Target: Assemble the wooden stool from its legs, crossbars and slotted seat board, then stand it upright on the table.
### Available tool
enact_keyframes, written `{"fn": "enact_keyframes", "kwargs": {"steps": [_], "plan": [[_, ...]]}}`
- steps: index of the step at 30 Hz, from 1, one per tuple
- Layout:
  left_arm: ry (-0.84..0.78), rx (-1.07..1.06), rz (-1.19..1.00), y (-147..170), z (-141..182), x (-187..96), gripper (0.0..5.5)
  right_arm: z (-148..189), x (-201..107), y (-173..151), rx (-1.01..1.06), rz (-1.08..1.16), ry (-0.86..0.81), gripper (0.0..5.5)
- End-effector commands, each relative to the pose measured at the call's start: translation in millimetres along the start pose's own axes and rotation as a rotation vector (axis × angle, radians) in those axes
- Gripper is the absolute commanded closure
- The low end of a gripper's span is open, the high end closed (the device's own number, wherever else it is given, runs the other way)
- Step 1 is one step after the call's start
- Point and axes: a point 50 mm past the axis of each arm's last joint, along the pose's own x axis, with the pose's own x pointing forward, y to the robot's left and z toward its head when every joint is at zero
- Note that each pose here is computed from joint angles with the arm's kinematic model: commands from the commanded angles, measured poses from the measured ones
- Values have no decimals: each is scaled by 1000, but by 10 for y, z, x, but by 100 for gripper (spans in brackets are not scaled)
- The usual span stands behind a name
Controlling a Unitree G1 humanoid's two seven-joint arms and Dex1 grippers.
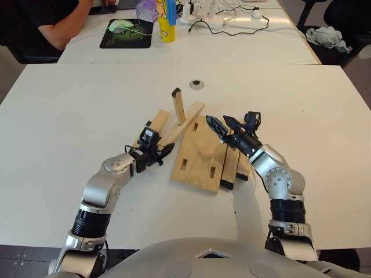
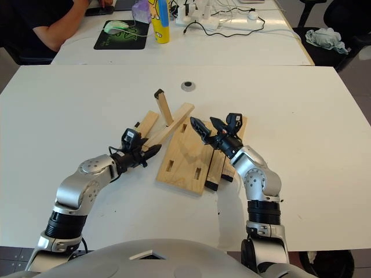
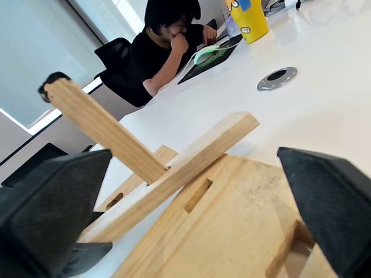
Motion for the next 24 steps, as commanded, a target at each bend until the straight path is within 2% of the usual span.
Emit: {"fn": "enact_keyframes", "kwargs": {"steps": [1,9,24], "plan": [[63,37,55,73,-122,21,341,0,2,10,-15,-7,5,10],[108,58,90,138,-234,66,341,-4,19,8,-19,-11,8,10],[71,32,98,159,-159,149,341,-3,51,1,-22,-7,8,10]]}}
